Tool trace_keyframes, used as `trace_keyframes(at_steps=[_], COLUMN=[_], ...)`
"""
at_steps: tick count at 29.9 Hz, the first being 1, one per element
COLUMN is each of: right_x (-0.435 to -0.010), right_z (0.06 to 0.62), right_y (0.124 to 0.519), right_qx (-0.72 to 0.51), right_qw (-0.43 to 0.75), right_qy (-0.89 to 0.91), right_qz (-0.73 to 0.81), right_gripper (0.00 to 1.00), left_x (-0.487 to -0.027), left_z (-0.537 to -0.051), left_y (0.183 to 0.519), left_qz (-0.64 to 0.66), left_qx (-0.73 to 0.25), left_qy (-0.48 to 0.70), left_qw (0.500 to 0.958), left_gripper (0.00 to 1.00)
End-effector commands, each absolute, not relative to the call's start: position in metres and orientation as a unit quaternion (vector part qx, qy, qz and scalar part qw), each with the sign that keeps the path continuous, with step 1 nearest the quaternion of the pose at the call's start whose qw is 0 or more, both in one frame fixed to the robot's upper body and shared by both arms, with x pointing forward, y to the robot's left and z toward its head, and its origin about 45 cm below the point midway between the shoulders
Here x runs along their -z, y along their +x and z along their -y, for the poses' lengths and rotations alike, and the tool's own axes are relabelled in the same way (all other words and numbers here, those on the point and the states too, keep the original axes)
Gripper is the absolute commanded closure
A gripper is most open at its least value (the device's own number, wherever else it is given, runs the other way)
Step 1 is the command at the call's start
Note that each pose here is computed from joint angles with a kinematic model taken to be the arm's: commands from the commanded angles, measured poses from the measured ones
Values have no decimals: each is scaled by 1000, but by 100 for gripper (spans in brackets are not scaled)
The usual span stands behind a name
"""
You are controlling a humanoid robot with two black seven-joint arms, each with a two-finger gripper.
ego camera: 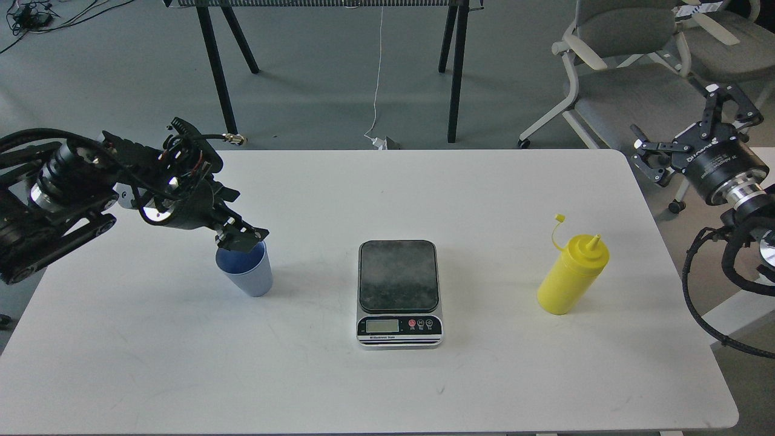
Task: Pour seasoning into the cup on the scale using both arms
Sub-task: 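Lower the left gripper onto the blue cup and grasp its rim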
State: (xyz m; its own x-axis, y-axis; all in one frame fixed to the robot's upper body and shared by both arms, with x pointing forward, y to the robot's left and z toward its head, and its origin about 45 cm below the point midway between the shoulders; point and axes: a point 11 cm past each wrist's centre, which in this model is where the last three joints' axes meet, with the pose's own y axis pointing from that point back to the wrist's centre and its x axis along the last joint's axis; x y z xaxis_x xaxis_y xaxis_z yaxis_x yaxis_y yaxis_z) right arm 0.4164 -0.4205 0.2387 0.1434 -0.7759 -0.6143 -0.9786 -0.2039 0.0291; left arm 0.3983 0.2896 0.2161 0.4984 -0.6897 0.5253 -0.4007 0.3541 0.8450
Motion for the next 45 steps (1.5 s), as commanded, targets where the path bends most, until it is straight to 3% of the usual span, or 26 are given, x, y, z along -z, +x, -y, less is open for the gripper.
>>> trace_keyframes(at_steps=[1, 19, 31, 34, 35, 37, 39, 41, 45], right_x=[-241, -241, -239, -238, -239, -238, -238, -237, -237], right_z=[422, 426, 428, 430, 430, 431, 431, 430, 430], right_y=[417, 415, 414, 413, 413, 412, 412, 412, 412], right_qx=[-259, -257, -257, -258, -257, -258, -258, -258, -258], right_qw=[194, 193, 191, 190, 191, 189, 189, 189, 189], right_qy=[-731, -729, -727, -726, -726, -725, -725, -725, -725], right_qz=[-601, -604, -607, -608, -609, -610, -610, -609, -609], right_gripper=[1, 1, 1, 1, 1, 1, 1, 1, 1], left_x=[-203, -167, -165, -166, -166, -166, -165, -165, -165], left_z=[-288, -316, -313, -313, -312, -311, -312, -312, -312], left_y=[397, 396, 396, 397, 397, 397, 397, 397, 397], left_qz=[479, 430, 431, 431, 432, 432, 432, 432, 432], left_qx=[123, 153, 154, 154, 154, 154, 154, 154, 154], left_qy=[563, 612, 611, 611, 610, 610, 609, 609, 609], left_qw=[662, 646, 646, 646, 646, 646, 647, 647, 647], left_gripper=[3, 5, 19, 32, 41, 71, 86, 93, 96])
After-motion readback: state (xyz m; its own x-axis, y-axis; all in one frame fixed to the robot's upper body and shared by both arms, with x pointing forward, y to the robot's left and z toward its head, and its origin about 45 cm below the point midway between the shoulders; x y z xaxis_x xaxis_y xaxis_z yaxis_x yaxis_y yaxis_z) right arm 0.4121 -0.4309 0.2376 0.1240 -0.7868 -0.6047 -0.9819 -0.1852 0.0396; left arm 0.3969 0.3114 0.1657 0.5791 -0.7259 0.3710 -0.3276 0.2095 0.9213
